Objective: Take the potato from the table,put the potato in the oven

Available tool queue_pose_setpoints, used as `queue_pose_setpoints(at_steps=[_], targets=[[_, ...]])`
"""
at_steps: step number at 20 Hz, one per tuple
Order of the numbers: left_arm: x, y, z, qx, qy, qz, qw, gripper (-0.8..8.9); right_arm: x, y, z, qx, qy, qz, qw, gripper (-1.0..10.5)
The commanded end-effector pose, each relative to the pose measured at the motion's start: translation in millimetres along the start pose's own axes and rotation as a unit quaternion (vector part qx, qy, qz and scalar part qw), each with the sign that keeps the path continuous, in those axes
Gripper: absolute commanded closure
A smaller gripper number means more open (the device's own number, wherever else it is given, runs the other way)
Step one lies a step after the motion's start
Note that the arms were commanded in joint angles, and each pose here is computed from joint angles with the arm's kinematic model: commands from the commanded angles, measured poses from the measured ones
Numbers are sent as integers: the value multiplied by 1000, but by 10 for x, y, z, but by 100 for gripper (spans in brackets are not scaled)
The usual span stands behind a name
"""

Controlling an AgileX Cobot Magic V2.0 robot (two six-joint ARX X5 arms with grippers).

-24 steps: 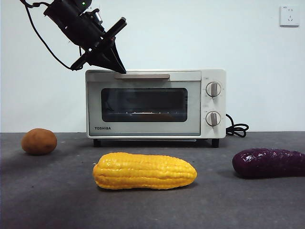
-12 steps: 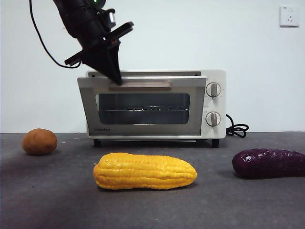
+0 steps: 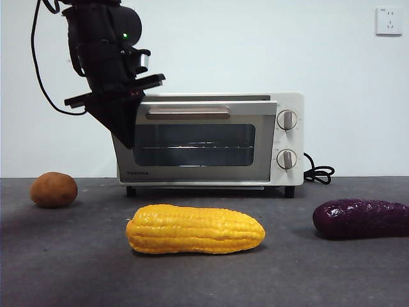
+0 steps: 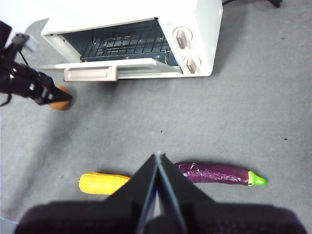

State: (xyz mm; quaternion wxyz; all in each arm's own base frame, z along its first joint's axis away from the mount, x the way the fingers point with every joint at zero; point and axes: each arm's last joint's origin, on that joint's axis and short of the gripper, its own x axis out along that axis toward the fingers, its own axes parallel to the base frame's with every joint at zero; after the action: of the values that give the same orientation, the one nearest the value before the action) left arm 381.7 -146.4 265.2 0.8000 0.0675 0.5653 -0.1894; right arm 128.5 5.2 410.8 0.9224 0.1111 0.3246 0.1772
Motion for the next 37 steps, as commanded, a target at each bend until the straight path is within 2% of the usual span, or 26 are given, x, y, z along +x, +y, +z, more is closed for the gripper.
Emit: queue_pose_setpoints(at_steps=[1, 5, 14, 23, 27, 35, 37], targets=[[194, -60, -95, 9, 29, -2, 1000, 820, -8, 7, 9, -10, -4, 2, 1000, 950], [376, -118, -213, 6, 47, -2, 999, 820, -7, 6, 10, -12, -5, 2, 1000, 950], [374, -175, -275, 10, 78, -3, 997, 820, 9, -3, 17, -16, -2, 0, 1000, 950], [390, -408, -310, 27, 88, -10, 996, 820, 10, -4, 18, -20, -2, -2, 1000, 950], [394, -416, -289, 26, 77, -11, 997, 820, 27, -12, 25, -20, 1, -2, 1000, 950], [344, -456, -378, 30, 117, -10, 993, 820, 30, -13, 26, -21, 1, -1, 1000, 950], [214, -489, -390, 37, 108, -12, 993, 820, 48, -20, 31, -15, 5, 1, 1000, 950]])
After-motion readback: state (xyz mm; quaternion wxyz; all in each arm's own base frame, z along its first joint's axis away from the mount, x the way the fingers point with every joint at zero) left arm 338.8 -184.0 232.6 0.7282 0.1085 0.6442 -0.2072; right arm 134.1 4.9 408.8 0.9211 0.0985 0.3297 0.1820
